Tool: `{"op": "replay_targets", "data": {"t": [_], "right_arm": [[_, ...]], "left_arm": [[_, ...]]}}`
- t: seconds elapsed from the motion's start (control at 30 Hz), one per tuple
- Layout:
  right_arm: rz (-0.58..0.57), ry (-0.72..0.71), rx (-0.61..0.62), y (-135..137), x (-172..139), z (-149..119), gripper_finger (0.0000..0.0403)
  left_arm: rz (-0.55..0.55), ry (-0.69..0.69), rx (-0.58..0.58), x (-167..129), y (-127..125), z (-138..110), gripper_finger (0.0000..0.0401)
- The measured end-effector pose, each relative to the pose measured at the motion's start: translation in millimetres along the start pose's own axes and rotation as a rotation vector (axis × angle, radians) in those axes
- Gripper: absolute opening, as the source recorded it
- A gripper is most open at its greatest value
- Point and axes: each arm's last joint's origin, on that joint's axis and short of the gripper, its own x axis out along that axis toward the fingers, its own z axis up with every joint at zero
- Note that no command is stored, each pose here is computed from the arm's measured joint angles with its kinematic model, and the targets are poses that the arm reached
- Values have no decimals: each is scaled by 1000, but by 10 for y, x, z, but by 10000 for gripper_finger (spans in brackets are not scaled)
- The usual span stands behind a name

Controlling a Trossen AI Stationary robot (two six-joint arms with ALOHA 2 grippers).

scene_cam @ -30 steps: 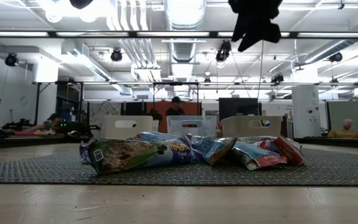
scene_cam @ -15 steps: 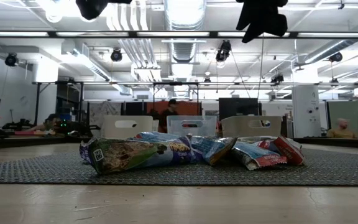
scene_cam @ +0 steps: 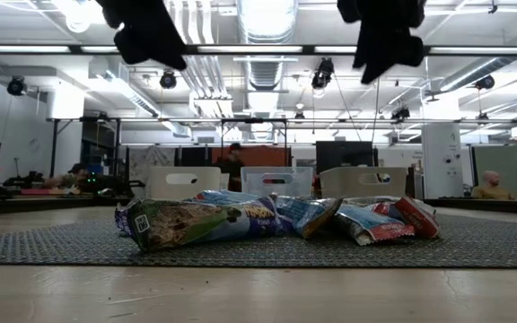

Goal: Pick and place Granola Bars by type
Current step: Put the blue granola bar into the transparent bin

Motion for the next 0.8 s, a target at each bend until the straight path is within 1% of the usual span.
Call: {"op": "replay_targets", "data": {"t": [0.17, 0.27, 0.4, 0.5, 0.8], "right_arm": [[-34, 40, 32, -10, 152, -44, 169], [-46, 53, 31, -5, 211, -50, 169], [-65, 74, 27, -12, 289, -75, 169], [-98, 110, 24, -35, 404, -132, 169], [-175, 214, -4, -73, 753, -260, 169]], "left_arm": [[37, 52, -9, 184, 10, -29, 135], [64, 83, -33, 296, 31, -48, 135], [95, 124, -34, 440, 54, -80, 135], [109, 151, -30, 526, 57, -109, 135], [114, 231, -19, 606, 65, -183, 135]]}}
